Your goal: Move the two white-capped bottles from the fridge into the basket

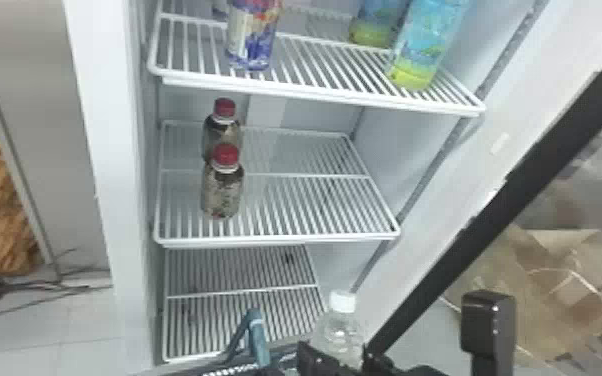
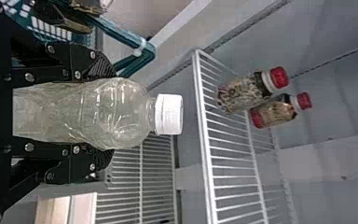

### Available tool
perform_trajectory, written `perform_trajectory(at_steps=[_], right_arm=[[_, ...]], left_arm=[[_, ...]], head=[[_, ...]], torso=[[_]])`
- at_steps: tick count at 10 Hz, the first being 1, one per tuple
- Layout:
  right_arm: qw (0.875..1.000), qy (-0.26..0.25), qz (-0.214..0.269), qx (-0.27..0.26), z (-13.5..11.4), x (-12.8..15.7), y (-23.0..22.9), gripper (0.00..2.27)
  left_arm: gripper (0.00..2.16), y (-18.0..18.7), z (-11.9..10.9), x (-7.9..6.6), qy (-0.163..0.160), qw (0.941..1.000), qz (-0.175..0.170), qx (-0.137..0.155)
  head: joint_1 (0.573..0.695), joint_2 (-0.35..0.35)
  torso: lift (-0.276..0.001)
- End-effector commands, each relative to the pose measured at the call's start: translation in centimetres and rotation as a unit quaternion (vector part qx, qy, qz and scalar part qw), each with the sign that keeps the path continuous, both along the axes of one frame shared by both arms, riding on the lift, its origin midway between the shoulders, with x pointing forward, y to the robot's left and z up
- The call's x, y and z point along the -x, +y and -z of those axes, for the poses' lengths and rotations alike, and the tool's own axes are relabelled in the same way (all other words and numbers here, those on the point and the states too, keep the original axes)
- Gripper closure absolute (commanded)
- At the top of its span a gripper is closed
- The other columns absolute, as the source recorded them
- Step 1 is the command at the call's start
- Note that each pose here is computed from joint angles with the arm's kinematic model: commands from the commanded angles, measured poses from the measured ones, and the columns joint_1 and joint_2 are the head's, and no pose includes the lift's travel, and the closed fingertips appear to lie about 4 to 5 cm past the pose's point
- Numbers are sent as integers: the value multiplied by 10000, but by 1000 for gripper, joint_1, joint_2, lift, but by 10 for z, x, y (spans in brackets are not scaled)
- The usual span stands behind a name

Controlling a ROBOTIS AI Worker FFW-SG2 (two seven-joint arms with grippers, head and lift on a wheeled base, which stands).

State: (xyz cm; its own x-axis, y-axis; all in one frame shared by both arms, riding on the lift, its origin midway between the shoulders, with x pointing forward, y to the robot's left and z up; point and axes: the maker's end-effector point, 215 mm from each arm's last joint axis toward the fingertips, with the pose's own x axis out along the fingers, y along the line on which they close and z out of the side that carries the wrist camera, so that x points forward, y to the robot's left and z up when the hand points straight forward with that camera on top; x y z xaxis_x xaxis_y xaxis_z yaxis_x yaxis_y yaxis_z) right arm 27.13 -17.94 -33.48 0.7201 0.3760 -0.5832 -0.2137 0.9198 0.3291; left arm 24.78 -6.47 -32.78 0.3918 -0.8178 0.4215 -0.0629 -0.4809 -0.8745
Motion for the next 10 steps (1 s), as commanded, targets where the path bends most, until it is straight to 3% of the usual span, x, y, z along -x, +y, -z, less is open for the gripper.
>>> perform_trajectory(at_steps=[1, 3, 6, 7, 10], right_arm=[[9998, 189, -30, -49, 11, 5, 2, 818], [9987, 503, -13, 79, 26, 16, -4, 817], [9985, 540, -11, 100, 27, 18, -5, 676], [9987, 495, -2, 132, 24, 16, -6, 544], [9997, -13, 119, 198, 0, -4, -12, 533]], left_arm=[[1119, 0, 0, 0, -1, 10000, -1, 3], [1119, 0, 0, 1, 11, 10000, -1, 3], [1119, 0, 0, 0, -1, 10000, -1, 3], [1119, 0, 0, 0, -1, 10000, -1, 3], [1119, 1, 1, -1, 7, 10000, -21, -4]], head=[[695, -350], [695, -350], [695, -350], [695, -350], [695, -350]], torso=[[-260], [-260], [-260], [-260], [-260]])
